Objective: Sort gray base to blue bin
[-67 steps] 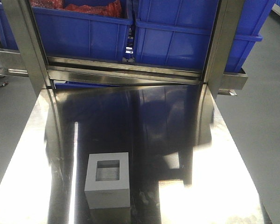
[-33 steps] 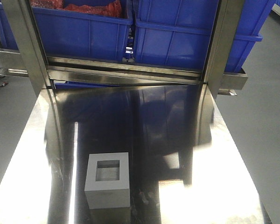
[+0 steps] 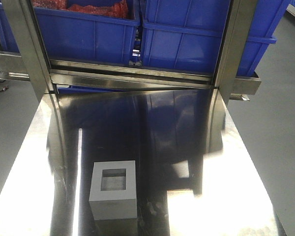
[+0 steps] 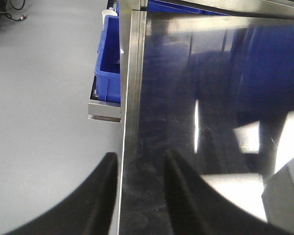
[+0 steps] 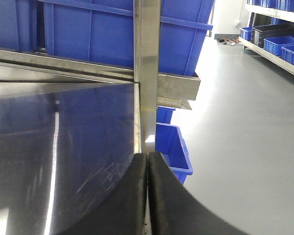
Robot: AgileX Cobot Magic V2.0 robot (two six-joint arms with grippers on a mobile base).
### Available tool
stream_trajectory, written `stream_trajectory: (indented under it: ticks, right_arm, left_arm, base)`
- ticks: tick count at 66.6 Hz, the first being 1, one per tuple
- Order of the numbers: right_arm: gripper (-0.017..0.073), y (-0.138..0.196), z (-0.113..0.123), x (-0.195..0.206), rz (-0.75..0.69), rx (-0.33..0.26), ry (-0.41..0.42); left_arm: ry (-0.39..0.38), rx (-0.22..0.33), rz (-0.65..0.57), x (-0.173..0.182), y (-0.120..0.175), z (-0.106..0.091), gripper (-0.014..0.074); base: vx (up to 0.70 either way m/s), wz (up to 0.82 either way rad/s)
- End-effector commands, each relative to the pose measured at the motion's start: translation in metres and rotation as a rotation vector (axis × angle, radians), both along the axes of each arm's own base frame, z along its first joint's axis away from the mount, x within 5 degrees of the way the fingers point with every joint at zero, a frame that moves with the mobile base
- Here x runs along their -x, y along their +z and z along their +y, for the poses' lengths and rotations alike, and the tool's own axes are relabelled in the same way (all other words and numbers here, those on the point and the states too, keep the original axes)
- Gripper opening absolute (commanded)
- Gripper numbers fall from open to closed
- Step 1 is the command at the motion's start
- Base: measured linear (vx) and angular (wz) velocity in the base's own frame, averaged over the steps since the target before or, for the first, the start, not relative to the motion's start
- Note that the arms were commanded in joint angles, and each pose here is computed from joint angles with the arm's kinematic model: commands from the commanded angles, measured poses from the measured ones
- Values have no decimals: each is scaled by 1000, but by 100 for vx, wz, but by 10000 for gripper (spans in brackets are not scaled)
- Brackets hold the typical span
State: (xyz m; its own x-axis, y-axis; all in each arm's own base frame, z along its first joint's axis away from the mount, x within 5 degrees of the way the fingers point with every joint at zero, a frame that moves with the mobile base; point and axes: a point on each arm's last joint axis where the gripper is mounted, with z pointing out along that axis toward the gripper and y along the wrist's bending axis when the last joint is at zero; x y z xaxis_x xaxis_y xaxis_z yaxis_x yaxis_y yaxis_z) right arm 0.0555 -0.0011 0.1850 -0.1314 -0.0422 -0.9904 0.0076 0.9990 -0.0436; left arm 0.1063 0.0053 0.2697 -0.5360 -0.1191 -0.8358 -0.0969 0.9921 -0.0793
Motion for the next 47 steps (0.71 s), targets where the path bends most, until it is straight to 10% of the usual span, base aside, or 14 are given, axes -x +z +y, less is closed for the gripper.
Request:
stream_trajectory:
  ticks: [1, 28, 47]
  right_arm:
    - [-5, 6, 0, 0, -82, 21, 3]
    - [-5, 6, 0, 0, -82, 21, 3]
    - [-5, 6, 0, 0, -81, 21, 3]
  left_arm:
    - [1, 3, -92, -6, 16, 0, 365]
    - [3, 14, -115, -6, 18, 0, 459]
    - [3, 334, -104, -15, 17, -14, 440]
  base:
    - [0, 0]
    - [0, 0]
    - [0, 0]
